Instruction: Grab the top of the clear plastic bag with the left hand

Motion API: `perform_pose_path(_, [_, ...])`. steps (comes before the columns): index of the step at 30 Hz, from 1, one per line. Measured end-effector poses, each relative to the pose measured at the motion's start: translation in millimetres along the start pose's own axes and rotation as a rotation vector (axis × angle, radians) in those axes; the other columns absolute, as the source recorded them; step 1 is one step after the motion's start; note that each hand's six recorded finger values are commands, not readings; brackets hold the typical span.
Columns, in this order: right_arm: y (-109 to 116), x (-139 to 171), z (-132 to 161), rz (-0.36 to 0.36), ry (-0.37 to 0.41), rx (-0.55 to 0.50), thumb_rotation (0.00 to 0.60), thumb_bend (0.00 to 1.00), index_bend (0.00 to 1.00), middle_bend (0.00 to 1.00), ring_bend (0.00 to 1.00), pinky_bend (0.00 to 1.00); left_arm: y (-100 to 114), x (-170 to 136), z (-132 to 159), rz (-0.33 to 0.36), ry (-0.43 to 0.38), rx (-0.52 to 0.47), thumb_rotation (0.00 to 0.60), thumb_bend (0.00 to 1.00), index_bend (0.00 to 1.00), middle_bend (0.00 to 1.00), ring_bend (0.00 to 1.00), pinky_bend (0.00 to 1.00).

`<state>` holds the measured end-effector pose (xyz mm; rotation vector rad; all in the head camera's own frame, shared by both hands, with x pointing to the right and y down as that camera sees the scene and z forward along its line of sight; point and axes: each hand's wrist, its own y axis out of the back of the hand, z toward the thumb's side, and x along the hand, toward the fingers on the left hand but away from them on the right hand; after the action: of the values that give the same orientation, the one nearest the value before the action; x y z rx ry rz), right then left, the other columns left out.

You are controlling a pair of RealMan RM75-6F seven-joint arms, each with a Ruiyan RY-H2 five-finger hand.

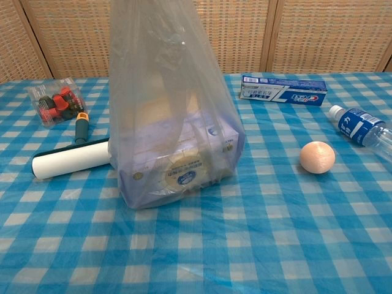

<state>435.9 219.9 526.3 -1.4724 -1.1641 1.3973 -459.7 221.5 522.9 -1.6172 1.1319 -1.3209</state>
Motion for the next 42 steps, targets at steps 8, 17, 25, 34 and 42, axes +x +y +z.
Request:
perform_pose_path(8, [1, 0, 0, -0.004, 0.000, 0.000, 0.600, 0.00, 0.00, 0.00, 0.00, 0.00, 0, 1, 2, 0.001, -0.012, -0.004, 0.600, 0.00, 0.00, 0.00, 0.00, 0.00])
perform_pose_path(17, [3, -4, -9, -0.009, -0.036, -0.005, 0.600, 0.00, 0.00, 0.00, 0.00, 0.00, -7, 28, 40, -0.058, -0.175, -0.194, 0.600, 0.00, 0.00, 0.00, 0.00, 0.00])
perform_pose_path(25, [-1, -13, -17, -0.005, -0.086, 0.016, 0.600, 0.00, 0.00, 0.00, 0.00, 0.00, 0, 84, 118, -0.190, -0.427, -0.611, 0.600, 0.00, 0.04, 0.00, 0.00, 0.00])
perform_pose_path(34, [-1, -18, -30, -0.008, -0.142, 0.024, 0.600, 0.00, 0.00, 0.00, 0.00, 0.00, 12, 137, 206, -0.449, -0.535, -0.861, 0.600, 0.00, 0.05, 0.00, 0.00, 0.00])
perform_pose_path(42, [-3, -20, -34, -0.003, -0.159, 0.031, 0.600, 0.00, 0.00, 0.00, 0.00, 0.00, 21, 167, 258, -0.592, -0.502, -0.976, 0.600, 0.00, 0.09, 0.05, 0.02, 0.00])
